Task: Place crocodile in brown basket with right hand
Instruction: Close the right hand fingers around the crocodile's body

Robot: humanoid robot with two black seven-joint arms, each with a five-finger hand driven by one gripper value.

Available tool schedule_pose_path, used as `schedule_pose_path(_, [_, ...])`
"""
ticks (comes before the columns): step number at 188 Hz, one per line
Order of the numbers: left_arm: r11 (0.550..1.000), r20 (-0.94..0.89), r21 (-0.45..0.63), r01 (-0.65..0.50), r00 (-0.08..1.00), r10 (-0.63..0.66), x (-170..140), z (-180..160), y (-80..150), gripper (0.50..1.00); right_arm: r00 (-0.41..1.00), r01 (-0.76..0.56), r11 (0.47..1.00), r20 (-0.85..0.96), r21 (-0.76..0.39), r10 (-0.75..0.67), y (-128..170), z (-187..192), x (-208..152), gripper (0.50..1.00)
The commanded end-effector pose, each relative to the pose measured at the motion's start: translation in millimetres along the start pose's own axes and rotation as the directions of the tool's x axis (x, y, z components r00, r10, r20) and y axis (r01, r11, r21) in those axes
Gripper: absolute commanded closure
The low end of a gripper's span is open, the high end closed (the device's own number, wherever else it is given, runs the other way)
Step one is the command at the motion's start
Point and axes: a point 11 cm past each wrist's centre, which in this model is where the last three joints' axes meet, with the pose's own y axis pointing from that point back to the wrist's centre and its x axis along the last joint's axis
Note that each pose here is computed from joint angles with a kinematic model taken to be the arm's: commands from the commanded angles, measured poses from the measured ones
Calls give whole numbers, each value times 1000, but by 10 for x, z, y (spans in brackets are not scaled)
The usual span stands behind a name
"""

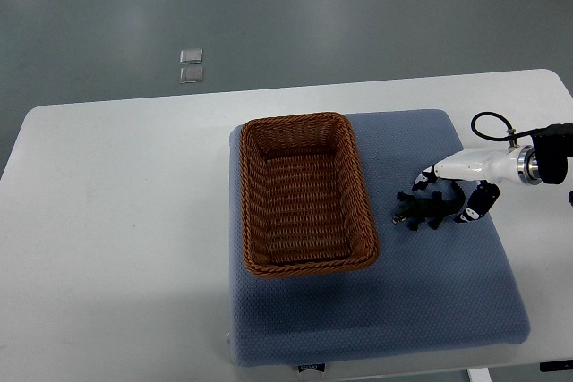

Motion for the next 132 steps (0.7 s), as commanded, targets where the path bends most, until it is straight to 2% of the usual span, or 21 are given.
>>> schedule_pose_path(1, [1000, 0, 0, 0, 1000, 0, 0, 0, 0, 500, 1000, 2, 1000, -1, 0, -2, -5, 1, -13, 752])
schedule_pose_path(18, [1000, 0, 0, 0, 1000, 0, 0, 0, 0, 500, 1000, 6, 1000, -3, -1, -6, -7, 1, -23, 783])
schedule_pose_path(45, [1000, 0, -2, 0, 1000, 0, 0, 2, 0, 500, 1000, 8, 1000, -9, -2, -8, -2, 5, -20, 920])
schedule_pose_path(65, [1000, 0, 0, 0, 1000, 0, 0, 0, 0, 500, 1000, 3, 1000, -12, -4, -3, 12, 12, 15, 991])
schedule_pose_path(132, [1000, 0, 0, 0, 1000, 0, 0, 0, 0, 500, 999, -36, 998, -21, -45, 35, 225, 172, 245, 1000])
